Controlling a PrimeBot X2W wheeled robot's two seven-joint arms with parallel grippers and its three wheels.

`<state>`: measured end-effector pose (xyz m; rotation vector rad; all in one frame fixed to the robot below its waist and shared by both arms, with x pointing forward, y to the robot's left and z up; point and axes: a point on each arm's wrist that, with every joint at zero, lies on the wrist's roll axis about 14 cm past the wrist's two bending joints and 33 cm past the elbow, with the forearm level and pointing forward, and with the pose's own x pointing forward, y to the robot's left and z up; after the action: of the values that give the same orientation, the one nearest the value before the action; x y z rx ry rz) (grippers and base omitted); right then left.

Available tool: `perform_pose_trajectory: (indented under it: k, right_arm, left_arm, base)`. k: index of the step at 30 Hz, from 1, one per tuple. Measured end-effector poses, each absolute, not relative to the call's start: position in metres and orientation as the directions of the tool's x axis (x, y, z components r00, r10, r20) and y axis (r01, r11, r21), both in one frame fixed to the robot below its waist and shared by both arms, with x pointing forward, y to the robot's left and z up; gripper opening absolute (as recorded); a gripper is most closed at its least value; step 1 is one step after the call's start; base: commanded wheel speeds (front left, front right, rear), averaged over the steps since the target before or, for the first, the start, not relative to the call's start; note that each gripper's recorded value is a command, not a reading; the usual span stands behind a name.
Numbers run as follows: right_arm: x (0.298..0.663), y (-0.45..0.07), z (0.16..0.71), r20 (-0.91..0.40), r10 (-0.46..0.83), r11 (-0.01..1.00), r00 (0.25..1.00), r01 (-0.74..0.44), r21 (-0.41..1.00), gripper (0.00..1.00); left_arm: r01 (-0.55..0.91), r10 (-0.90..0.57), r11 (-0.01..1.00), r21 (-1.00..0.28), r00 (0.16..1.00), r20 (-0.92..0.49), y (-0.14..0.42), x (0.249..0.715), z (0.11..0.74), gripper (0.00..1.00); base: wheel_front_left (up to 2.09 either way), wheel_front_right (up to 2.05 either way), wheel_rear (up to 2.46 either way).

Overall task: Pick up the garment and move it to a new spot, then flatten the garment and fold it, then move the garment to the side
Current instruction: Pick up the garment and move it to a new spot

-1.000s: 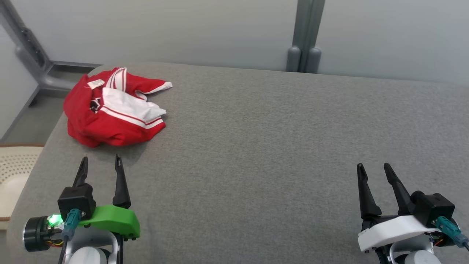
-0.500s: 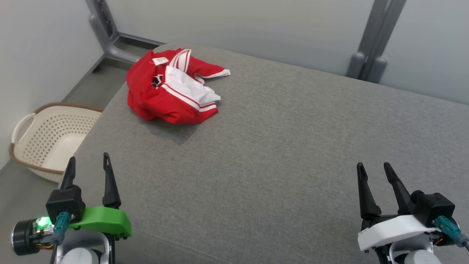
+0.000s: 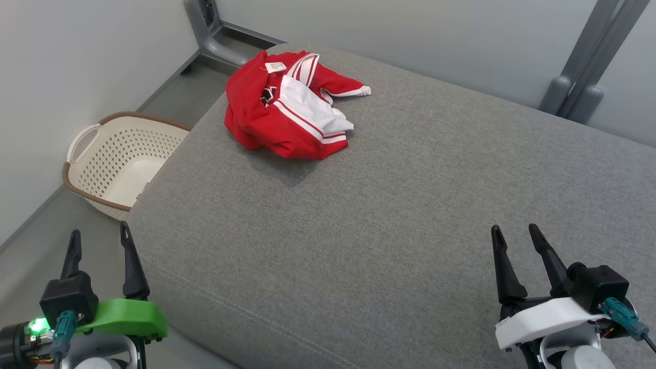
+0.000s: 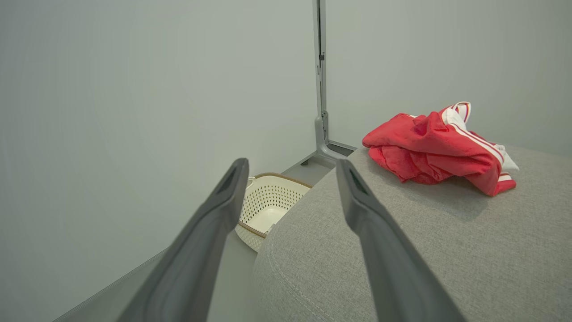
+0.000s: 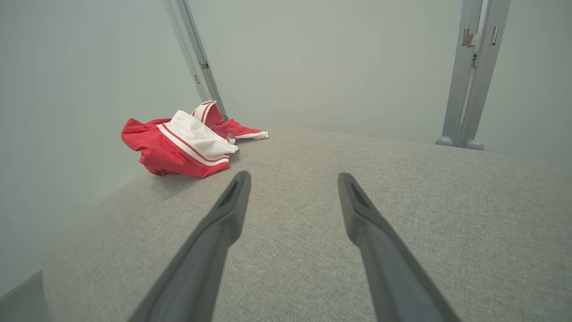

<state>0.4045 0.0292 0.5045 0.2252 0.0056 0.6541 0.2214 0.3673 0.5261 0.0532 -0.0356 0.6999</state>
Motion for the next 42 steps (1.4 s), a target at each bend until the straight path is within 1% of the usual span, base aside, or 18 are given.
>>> perform_pose_trajectory:
  k: [4, 6, 10, 15, 18, 21, 23, 27, 31, 33, 37, 39, 42]
  right_arm:
    - [0.405, 0.028, 0.505, 0.067, 0.601, 0.772, 0.796, -0.600, 0.210, 1.00]
    - [0.405, 0.027, 0.506, 0.068, 0.600, 0.773, 0.797, -0.599, 0.210, 1.00]
    - [0.412, 0.020, 0.512, 0.083, 0.587, 0.782, 0.805, -0.591, 0.197, 1.00]
    - [0.430, 0.001, 0.520, 0.108, 0.556, 0.806, 0.824, -0.566, 0.174, 1.00]
    - [0.442, -0.012, 0.522, 0.122, 0.533, 0.821, 0.837, -0.547, 0.164, 1.00]
    - [0.456, -0.031, 0.519, 0.125, 0.500, 0.842, 0.857, -0.515, 0.162, 1.00]
    - [0.464, -0.044, 0.516, 0.126, 0.471, 0.857, 0.873, -0.487, 0.167, 1.00]
    - [0.472, -0.076, 0.498, 0.094, 0.414, 0.891, 0.905, -0.425, 0.163, 1.00]
    - [0.479, -0.111, 0.478, 0.048, 0.350, 0.924, 0.935, -0.354, 0.145, 1.00]
    - [0.481, -0.127, 0.467, 0.024, 0.319, 0.938, 0.948, -0.319, 0.135, 1.00]
    - [0.480, -0.149, 0.449, -0.020, 0.279, 0.954, 0.960, -0.274, 0.125, 1.00]
    - [0.479, -0.159, 0.441, -0.041, 0.259, 0.960, 0.965, -0.253, 0.119, 1.00]
    - [0.478, -0.169, 0.431, -0.068, 0.238, 0.967, 0.969, -0.230, 0.113, 1.00]
  left_arm:
    - [-0.637, 0.635, 0.770, 0.034, 0.771, 0.054, 0.365, 0.224, 0.527, 1.00]
    - [-0.640, 0.639, 0.768, 0.005, 0.767, 0.058, 0.366, 0.226, 0.529, 1.00]
    - [-0.611, 0.608, 0.791, -0.013, 0.785, 0.115, 0.367, 0.251, 0.549, 1.00]
    - [-0.551, 0.541, 0.834, -0.025, 0.808, 0.235, 0.364, 0.306, 0.597, 1.00]
    - [-0.516, 0.499, 0.857, -0.019, 0.819, 0.283, 0.361, 0.342, 0.622, 1.00]
    - [-0.481, 0.457, 0.877, 0.000, 0.835, 0.306, 0.357, 0.380, 0.639, 1.00]
    - [-0.464, 0.441, 0.886, 0.010, 0.847, 0.296, 0.356, 0.404, 0.640, 1.00]
    - [-0.431, 0.411, 0.902, 0.030, 0.877, 0.249, 0.352, 0.454, 0.632, 1.00]
    - [-0.394, 0.384, 0.917, 0.060, 0.915, 0.127, 0.347, 0.498, 0.597, 1.00]
    - [-0.371, 0.369, 0.925, 0.081, 0.929, 0.037, 0.343, 0.517, 0.569, 1.00]
    - [-0.324, 0.332, 0.942, 0.081, 0.934, -0.127, 0.331, 0.542, 0.515, 1.00]
    - [-0.296, 0.306, 0.952, 0.077, 0.920, -0.244, 0.322, 0.547, 0.477, 1.00]
    - [-0.288, 0.293, 0.955, 0.070, 0.884, -0.365, 0.315, 0.548, 0.437, 1.00]
  base:
    - [0.00, 0.00, 0.00]
    - [0.00, 0.00, 0.00]
    - [0.00, 0.00, 0.00]
    - [0.00, 0.00, 0.00]
    - [0.00, 0.00, 0.00]
    - [0.00, 0.00, 0.00]
    - [0.00, 0.00, 0.00]
    - [0.00, 0.00, 0.00]
    - [0.00, 0.00, 0.00]
    - [0.00, 0.00, 0.00]
    - [0.00, 0.00, 0.00]
    - [0.00, 0.00, 0.00]
    - [0.00, 0.00, 0.00]
